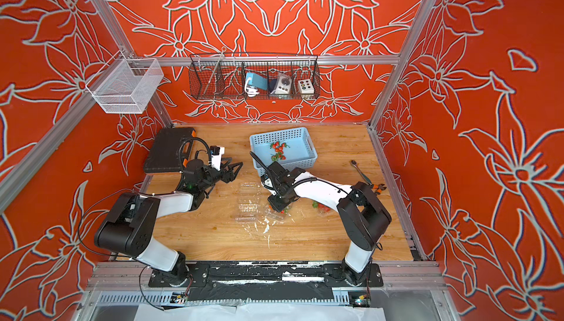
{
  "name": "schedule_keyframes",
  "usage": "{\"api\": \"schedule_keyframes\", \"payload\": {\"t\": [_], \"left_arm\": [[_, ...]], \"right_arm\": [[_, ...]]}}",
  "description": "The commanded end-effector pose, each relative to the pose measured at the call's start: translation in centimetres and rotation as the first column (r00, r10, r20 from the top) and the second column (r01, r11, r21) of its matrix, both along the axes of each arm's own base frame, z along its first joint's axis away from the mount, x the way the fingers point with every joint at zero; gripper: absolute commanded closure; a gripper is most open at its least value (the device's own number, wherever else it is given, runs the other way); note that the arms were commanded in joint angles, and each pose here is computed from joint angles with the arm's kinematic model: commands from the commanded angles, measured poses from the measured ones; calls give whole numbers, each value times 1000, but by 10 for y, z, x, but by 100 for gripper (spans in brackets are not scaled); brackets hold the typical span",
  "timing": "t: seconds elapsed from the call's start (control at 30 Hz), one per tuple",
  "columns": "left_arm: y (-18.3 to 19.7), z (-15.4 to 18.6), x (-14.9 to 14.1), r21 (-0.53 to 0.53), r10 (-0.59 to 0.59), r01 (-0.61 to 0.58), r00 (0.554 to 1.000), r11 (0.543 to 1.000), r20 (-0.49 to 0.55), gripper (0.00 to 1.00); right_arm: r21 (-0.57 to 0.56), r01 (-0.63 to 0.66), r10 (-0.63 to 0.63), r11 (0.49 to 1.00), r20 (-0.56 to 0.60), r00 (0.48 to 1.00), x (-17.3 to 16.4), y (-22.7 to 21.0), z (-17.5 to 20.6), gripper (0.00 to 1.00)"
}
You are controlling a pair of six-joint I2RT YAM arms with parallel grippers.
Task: Pack strawberries into containers
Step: Place the strawberry in the packing box, then pick up the strawberry from the basket.
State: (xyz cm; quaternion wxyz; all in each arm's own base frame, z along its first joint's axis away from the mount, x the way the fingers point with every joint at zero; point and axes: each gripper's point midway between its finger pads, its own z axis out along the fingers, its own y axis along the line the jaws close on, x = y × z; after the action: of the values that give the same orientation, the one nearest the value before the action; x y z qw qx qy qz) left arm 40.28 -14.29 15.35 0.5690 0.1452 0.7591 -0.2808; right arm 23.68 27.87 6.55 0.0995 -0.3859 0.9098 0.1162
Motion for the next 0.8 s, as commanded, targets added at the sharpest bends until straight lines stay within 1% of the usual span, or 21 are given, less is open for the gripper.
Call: {"api": "schedule_keyframes", "payload": {"t": [0.0, 0.1, 0.17, 0.33, 0.4, 0.53, 0.67, 0.77], "left_arm": [[-4, 12, -1, -7, -19, 20, 999, 1000, 42, 30], [-5, 13, -1, -8, -21, 21, 999, 1000, 43, 30], [-4, 13, -1, -7, -20, 21, 999, 1000, 43, 30], [-6, 11, -1, -5, -30, 30, 999, 1000, 38, 30], [-7, 11, 0, -4, -31, 31, 999, 1000, 38, 30], [-8, 9, 0, -5, -37, 37, 999, 999, 33, 30], [-8, 9, 1, -2, -35, 35, 999, 999, 33, 30], [-7, 8, 1, 3, -31, 31, 999, 1000, 32, 30]], "right_arm": [[13, 26, -28, 1000, 126, 992, 28, 1, 38, 60], [42, 47, -54, 998, 191, 980, 57, 3, 63, 59], [65, 66, -80, 996, 229, 970, 83, 3, 76, 59], [114, 157, -180, 981, 239, 954, 146, -9, 84, 58], [106, 177, -198, 978, 242, 950, 168, -15, 79, 57], [32, 179, -182, 983, 228, 956, 202, -24, 63, 54], [-44, 153, -140, 987, 207, 968, 224, -27, 38, 52], [-78, 137, -120, 988, 185, 975, 238, -27, 20, 52]]}}
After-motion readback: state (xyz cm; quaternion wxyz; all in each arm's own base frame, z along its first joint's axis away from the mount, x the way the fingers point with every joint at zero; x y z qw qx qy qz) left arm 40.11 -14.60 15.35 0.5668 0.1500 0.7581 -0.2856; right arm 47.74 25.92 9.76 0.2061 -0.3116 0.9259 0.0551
